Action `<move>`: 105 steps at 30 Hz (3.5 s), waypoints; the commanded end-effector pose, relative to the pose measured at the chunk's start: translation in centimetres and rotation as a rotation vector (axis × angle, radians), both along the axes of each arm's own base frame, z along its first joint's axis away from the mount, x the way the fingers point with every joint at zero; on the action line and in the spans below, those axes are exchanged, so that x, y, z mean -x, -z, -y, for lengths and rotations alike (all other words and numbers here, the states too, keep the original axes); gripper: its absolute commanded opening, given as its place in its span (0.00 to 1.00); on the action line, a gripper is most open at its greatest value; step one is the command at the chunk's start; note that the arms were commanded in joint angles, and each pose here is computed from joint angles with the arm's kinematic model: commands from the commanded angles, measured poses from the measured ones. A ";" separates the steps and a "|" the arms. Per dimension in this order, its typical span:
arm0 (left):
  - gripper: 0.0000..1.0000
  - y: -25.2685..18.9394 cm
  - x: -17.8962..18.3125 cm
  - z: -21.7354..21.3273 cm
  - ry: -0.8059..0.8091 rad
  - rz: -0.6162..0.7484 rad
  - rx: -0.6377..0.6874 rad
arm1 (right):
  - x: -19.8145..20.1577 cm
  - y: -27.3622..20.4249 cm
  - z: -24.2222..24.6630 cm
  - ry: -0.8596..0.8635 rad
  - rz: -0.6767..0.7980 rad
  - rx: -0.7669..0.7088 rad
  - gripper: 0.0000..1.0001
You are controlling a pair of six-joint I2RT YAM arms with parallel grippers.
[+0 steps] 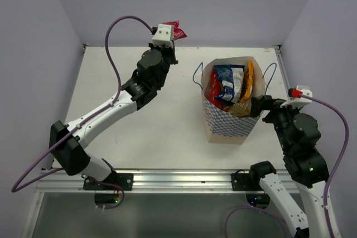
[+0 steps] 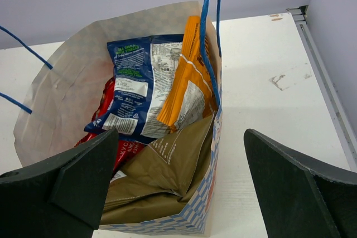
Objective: Place the snacks into the paper bag
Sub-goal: Place the snack in the paper bag, then reset both arms
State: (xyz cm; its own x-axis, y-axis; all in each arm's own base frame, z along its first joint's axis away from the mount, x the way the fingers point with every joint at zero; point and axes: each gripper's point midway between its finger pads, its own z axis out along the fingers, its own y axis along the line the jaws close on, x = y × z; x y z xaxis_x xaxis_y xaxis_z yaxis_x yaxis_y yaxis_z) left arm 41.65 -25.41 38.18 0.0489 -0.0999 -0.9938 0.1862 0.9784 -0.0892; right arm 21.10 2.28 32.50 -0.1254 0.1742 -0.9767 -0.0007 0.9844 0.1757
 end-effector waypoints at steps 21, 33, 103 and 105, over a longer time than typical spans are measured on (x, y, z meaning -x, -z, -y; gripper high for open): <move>0.00 -5.3 14.0 14.1 0.785 0.237 -0.195 | 0.1 -1.5 0.3 0.015 0.055 -0.011 0.98; 0.00 1.3 15.8 19.6 0.973 0.054 -0.333 | 0.4 -1.7 0.6 0.029 0.066 -0.013 0.99; 1.00 -3.3 18.9 -18.2 -0.299 0.086 0.132 | 7.1 -4.6 6.9 0.262 0.203 0.048 0.99; 1.00 -1.2 19.5 -20.0 -0.353 0.069 0.138 | 7.3 -3.4 7.2 0.276 0.196 0.052 0.99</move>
State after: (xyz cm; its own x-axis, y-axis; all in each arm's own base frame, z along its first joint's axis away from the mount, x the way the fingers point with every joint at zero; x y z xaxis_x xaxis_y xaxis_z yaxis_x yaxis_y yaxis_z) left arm 23.08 -9.82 41.19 0.1710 -0.1515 -0.9735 0.0299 0.9884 -0.1486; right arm 14.52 -3.52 37.21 0.1120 0.1516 -0.9821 0.1713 0.9705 0.1694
